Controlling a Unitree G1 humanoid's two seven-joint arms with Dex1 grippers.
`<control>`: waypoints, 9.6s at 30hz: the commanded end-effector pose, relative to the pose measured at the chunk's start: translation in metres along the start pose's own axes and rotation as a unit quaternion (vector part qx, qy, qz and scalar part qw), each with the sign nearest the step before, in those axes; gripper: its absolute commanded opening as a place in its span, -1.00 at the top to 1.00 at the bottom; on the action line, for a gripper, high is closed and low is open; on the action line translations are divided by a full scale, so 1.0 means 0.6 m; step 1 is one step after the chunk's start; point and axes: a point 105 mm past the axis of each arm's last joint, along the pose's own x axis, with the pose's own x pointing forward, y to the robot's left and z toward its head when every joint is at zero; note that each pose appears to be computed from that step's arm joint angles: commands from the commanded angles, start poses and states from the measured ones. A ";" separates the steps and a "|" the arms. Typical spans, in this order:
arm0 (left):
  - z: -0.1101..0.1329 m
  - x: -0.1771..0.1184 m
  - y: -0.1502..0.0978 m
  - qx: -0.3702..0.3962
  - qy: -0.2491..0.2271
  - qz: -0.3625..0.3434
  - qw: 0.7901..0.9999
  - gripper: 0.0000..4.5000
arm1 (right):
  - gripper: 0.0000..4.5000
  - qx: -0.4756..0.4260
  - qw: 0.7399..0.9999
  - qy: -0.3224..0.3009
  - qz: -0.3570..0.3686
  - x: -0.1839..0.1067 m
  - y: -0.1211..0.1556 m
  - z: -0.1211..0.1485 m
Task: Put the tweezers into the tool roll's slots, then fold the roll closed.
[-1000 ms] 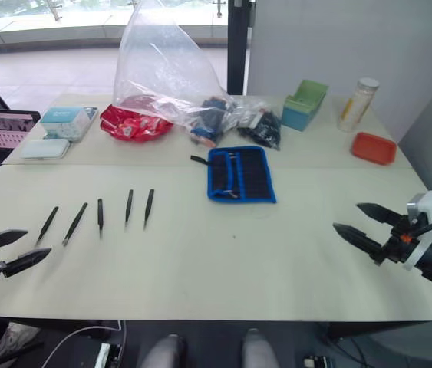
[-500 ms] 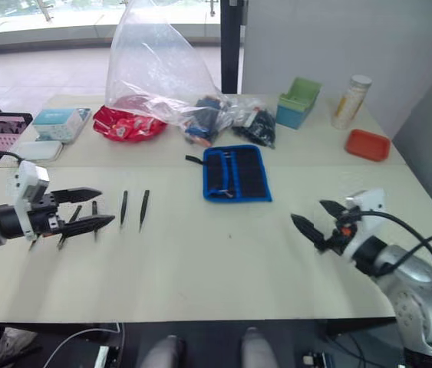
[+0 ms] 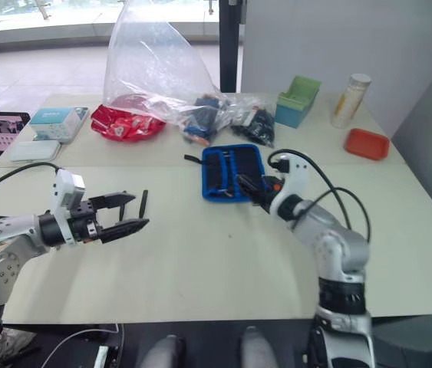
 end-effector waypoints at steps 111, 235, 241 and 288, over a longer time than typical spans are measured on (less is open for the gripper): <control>-0.010 -0.012 0.015 0.060 0.016 0.022 0.998 -1.00 | -0.34 0.013 0.991 0.059 0.115 0.036 0.015 -0.018; -0.023 0.217 -0.050 0.332 0.096 -0.286 0.894 0.86 | 1.00 -0.427 0.826 0.303 0.209 -0.162 0.052 -0.091; -0.017 0.219 -0.031 0.337 0.087 -0.263 0.900 0.99 | 1.00 -0.402 0.840 0.287 0.223 -0.151 0.072 -0.094; -0.059 0.190 0.025 0.125 0.152 -0.160 0.967 0.99 | 1.00 -0.241 0.933 0.137 0.231 -0.043 0.110 -0.127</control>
